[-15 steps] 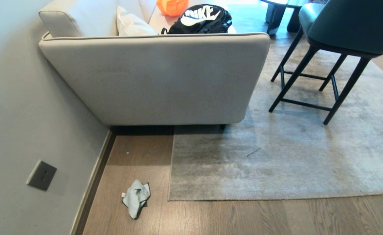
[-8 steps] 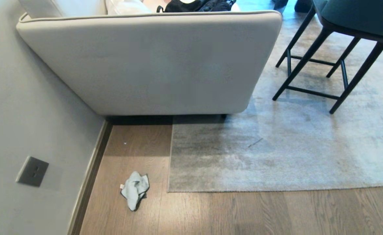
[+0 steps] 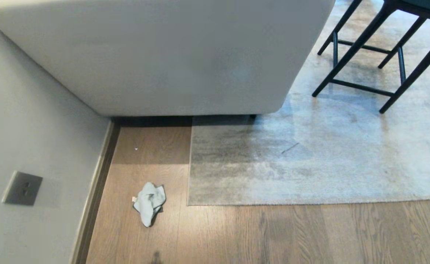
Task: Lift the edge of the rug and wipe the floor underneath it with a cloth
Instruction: Pick up the rag
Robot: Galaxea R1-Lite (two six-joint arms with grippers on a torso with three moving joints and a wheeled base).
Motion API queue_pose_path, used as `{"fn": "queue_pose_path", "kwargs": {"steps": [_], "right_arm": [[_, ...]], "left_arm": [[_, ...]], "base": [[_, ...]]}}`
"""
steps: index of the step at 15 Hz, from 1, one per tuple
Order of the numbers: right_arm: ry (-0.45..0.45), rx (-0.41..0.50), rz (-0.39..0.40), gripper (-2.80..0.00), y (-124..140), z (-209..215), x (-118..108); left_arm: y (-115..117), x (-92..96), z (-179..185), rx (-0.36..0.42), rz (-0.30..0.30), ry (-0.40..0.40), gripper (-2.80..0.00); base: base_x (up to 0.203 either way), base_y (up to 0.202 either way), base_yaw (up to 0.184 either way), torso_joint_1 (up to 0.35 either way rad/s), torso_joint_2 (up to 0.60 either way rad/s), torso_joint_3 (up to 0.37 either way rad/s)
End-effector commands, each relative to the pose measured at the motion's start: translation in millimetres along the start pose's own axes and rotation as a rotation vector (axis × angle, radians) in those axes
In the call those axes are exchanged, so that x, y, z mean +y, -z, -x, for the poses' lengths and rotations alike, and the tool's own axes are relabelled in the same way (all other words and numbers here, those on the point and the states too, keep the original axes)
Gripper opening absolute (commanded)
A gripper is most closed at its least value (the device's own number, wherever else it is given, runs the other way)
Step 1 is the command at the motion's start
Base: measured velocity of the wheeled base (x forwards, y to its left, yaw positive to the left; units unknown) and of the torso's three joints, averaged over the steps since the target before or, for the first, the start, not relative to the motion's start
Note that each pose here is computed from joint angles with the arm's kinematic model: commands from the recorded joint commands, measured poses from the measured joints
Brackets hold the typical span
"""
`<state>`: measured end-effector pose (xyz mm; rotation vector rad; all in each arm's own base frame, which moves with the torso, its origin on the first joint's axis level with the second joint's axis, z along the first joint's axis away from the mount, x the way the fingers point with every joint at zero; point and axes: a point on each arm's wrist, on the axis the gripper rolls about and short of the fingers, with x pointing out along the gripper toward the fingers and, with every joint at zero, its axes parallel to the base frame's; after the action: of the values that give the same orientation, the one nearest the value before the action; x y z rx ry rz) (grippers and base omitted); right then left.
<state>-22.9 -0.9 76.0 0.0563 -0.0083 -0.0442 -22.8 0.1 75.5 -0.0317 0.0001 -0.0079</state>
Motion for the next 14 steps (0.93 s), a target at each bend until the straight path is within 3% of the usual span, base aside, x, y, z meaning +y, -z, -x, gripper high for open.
{"fn": "queue_pose_path", "kwargs": {"steps": [1, 14], "right_arm": [[0.000, 0.001, -0.001, -2.80, -0.1, -0.1, 0.0], [0.000, 0.001, -0.001, -2.80, -0.1, -0.1, 0.0]], "left_arm": [[0.0, 0.0, 0.0, 0.000, 0.001, 0.000, -2.80], [0.0, 0.0, 0.0, 0.000, 0.001, 0.000, -2.80]], "base": [[0.000, 0.000, 0.000, 0.002, 0.00, -0.199], [0.000, 0.000, 0.000, 0.004, 0.00, -0.195]]}}
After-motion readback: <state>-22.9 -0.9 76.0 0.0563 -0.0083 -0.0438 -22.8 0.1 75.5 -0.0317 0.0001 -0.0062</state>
